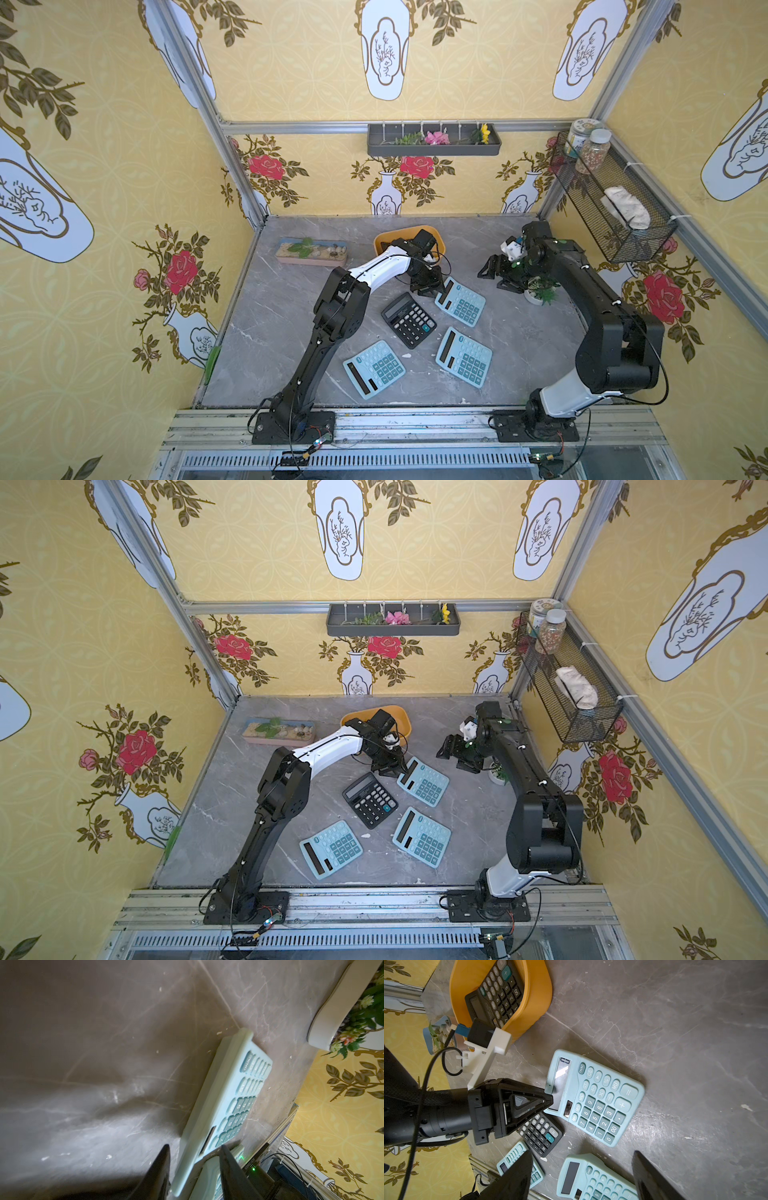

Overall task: Put the calculator in the storage box
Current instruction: Pick up the calculator at the center of the board, then place the calculator in the storage box, then pick up the calculator at the center of the board.

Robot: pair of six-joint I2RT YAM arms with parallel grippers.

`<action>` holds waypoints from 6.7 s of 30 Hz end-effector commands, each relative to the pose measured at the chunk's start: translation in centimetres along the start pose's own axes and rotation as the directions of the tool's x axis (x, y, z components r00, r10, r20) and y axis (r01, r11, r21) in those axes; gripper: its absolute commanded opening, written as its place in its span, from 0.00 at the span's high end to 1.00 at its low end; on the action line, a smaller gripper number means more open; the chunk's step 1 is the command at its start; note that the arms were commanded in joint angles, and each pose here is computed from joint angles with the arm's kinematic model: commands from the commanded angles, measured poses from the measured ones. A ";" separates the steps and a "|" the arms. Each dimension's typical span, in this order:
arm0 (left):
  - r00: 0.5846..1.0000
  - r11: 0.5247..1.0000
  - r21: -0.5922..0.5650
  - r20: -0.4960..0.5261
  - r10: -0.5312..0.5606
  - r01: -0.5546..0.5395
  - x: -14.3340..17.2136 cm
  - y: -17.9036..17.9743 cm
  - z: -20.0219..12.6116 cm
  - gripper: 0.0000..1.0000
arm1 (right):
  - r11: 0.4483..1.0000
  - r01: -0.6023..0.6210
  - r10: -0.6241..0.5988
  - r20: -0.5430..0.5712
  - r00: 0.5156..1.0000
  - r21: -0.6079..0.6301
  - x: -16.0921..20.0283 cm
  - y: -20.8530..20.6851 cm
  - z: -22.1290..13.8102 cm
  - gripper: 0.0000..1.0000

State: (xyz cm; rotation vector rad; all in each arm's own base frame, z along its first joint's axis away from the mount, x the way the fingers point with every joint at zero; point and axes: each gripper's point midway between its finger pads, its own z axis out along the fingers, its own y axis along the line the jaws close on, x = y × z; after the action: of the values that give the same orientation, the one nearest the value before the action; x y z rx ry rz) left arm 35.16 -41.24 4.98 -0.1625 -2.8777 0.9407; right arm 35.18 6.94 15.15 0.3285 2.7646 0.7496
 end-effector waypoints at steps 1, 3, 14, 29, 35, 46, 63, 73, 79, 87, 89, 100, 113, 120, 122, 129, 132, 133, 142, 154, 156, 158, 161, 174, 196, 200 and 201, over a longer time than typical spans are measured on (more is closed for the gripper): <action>1.000 1.000 0.004 -0.025 -0.015 0.015 0.3 0.4 1.0 0.60 | 1.000 0.000 0.000 0.005 1.000 -0.005 -0.3 0.1 0.1 0.24; 0.999 1.000 0.012 -0.029 -0.016 0.017 0.4 0.3 1.3 0.62 | 1.000 0.000 0.000 0.004 1.000 -0.005 -0.3 0.1 0.1 0.24; 1.000 1.000 -0.007 -0.018 -0.007 0.007 1.0 0.5 1.1 0.83 | 1.000 0.003 -0.003 0.013 1.000 -0.011 -0.6 0.4 -0.1 0.29; 0.981 1.000 0.001 0.192 0.030 -0.030 2.1 -1.7 -11.7 1.00 | 1.000 0.006 -0.006 0.028 1.000 -0.027 -1.3 1.0 -0.5 0.29; 0.932 0.998 0.001 0.357 -0.054 0.057 -1.9 -0.5 -16.8 1.00 | 0.999 0.002 0.000 0.035 0.999 -0.043 -1.7 1.5 -0.6 0.29; 0.871 0.985 -0.064 0.478 -0.113 0.163 -10.8 1.7 -17.1 1.00 | 0.998 0.001 0.000 0.032 0.999 -0.057 -1.9 2.5 -0.2 0.29; 0.883 0.966 -0.080 0.429 -0.190 0.247 -13.0 6.2 -12.9 1.00 | 0.999 0.000 0.001 0.010 1.000 -0.051 -1.8 2.1 1.0 0.29; 0.871 0.956 -0.063 0.433 -0.232 0.286 -13.8 7.0 -11.4 1.00 | 0.999 -0.004 0.004 0.002 1.000 -0.042 -1.6 1.9 1.4 0.29; 0.858 0.941 -0.059 0.433 -0.276 0.332 -13.7 7.8 -10.6 1.00 | 0.999 -0.005 0.005 -0.001 1.000 -0.034 -1.5 1.9 1.6 0.29; 0.856 0.941 -0.028 0.424 -0.296 0.338 -13.8 7.2 -9.7 0.98 | 1.000 -0.002 0.002 -0.005 1.000 -0.029 -1.3 1.9 1.6 0.28; 0.860 0.942 -0.027 0.419 -0.292 0.333 -13.7 7.0 -9.4 0.93 | 1.000 0.001 -0.001 -0.007 1.000 -0.029 -1.2 1.9 1.5 0.27; 0.872 0.953 -0.054 0.420 -0.249 0.298 -12.9 6.6 -10.3 0.55 | 0.999 0.014 -0.015 -0.015 1.000 -0.033 -1.1 2.2 1.4 0.24; 0.815 0.984 -0.077 0.573 -0.087 0.160 -8.2 1.1 -23.1 0.44 | 0.968 0.238 -0.240 -0.015 0.971 -0.079 -0.4 6.1 1.2 0.22; 0.851 0.956 -0.093 0.486 -0.201 0.279 2.1 6.1 -22.2 0.77 | 0.789 0.585 -0.594 0.008 0.804 -0.186 3.2 12.4 3.4 0.21; 0.854 0.938 -0.084 0.447 -0.267 0.337 5.1 8.0 -20.8 0.86 | 0.688 0.685 -0.702 0.022 0.712 -0.238 4.8 14.3 3.9 0.19; 0.833 0.889 0.005 0.347 -0.431 0.458 10.2 10.0 -16.9 0.95 | 0.516 0.815 -0.848 -0.022 0.530 -0.265 6.3 16.6 5.9 0.14; 0.818 0.871 0.029 0.329 -0.471 0.490 10.4 10.6 -14.9 0.97 | 0.529 0.823 -0.842 -0.006 0.540 -0.208 4.9 16.8 6.0 0.15; 0.814 0.865 0.031 0.323 -0.483 0.501 10.4 10.9 -14.2 0.98 | 0.542 0.817 -0.834 -0.004 0.552 -0.195 4.5 16.7 6.1 0.16; 0.808 0.835 -0.031 0.275 -0.521 0.549 9.7 13.1 -10.5 1.00 | 0.620 0.777 -0.779 0.034 0.626 -0.109 2.9 16.4 4.9 0.17; 0.806 0.805 -0.122 0.227 -0.547 0.580 11.5 15.0 -9.2 1.00 | 0.655 0.750 -0.751 0.033 0.660 -0.091 3.0 15.0 4.1 0.15; 0.802 0.798 -0.126 0.217 -0.557 0.589 11.4 15.3 -8.5 1.00 | 0.660 0.745 -0.747 0.028 0.665 -0.090 3.0 14.7 4.2 0.15; 0.800 0.796 -0.129 0.213 -0.560 0.592 11.2 15.5 -7.9 1.00 | 0.666 0.740 -0.741 0.026 0.670 -0.088 3.0 14.5 4.1 0.15; 0.800 0.796 -0.131 0.214 -0.560 0.592 10.5 15.7 -7.3 1.00 | 0.674 0.734 -0.734 0.031 0.678 -0.084 2.9 14.2 3.8 0.15; 0.825 0.830 -0.090 0.214 -0.524 0.550 5.7 13.5 -6.1 1.00 | 0.613 0.779 -0.785 0.012 0.620 -0.132 3.8 12.4 4.1 0.14; 0.879 0.893 -0.006 0.181 -0.441 0.450 2.6 6.7 -5.9 0.95 | 0.596 0.769 -0.800 -0.090 0.593 -0.232 5.1 10.7 9.0 0.27; 0.878 0.894 -0.012 0.197 -0.437 0.448 4.2 6.9 -8.4 0.92 | 0.588 0.772 -0.807 -0.116 0.579 -0.241 4.7 9.7 10.0 0.31; 0.876 0.893 -0.012 0.200 -0.439 0.450 4.6 7.1 -9.0 0.92 | 0.583 0.774 -0.811 -0.121 0.572 -0.247 4.7 9.6 10.1 0.31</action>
State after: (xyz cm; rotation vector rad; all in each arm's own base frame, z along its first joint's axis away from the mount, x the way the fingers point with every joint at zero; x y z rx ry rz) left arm 33.76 -31.30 8.41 0.5981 -2.9198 0.8858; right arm 35.15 21.05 10.98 -1.0099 2.5797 0.7503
